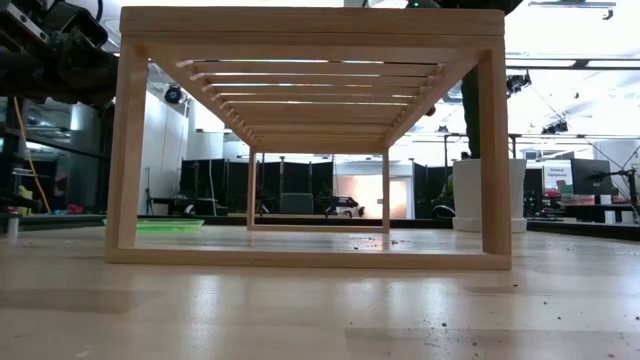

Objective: Place and stack plates onto a shelf
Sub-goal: Put the right green plate on the shelf

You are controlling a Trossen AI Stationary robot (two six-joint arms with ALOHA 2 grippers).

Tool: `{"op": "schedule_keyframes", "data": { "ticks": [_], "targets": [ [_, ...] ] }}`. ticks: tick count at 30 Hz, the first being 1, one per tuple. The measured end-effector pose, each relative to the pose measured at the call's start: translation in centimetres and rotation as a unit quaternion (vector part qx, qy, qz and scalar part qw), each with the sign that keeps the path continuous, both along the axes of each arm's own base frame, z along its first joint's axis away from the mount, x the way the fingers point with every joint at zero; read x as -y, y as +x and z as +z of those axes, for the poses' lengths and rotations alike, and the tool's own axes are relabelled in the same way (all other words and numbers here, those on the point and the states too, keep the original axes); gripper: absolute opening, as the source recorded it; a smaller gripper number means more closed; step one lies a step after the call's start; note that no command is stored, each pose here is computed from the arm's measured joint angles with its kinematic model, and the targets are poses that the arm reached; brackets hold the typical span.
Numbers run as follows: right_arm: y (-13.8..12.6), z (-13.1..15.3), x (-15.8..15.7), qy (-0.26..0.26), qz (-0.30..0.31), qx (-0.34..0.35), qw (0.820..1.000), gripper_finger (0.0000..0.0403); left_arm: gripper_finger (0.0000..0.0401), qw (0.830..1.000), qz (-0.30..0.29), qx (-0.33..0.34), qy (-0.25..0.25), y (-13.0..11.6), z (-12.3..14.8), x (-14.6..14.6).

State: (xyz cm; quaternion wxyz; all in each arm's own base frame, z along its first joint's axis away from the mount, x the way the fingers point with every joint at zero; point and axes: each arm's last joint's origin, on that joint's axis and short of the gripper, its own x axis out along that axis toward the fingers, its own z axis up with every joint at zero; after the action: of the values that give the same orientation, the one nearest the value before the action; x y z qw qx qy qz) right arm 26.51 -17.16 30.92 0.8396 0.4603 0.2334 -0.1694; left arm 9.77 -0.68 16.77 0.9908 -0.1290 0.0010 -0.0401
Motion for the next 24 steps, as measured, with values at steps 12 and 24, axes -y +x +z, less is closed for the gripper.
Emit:
{"op": "schedule_keyframes", "data": {
  "ticks": [12,24],
  "targets": [
    [-2.0,0.4,0.9,-0.006,0.005,-0.010,1.000,0.0000,0.0003,1.000,0.000,0.000,0.000,0.0,0.0,0.0],
    [2.6,-2.5,1.1,0.032,0.005,0.010,0.999,0.0000,0.0003,1.000,0.000,0.000,0.000,0.0,0.0,0.0]
  ]
}}
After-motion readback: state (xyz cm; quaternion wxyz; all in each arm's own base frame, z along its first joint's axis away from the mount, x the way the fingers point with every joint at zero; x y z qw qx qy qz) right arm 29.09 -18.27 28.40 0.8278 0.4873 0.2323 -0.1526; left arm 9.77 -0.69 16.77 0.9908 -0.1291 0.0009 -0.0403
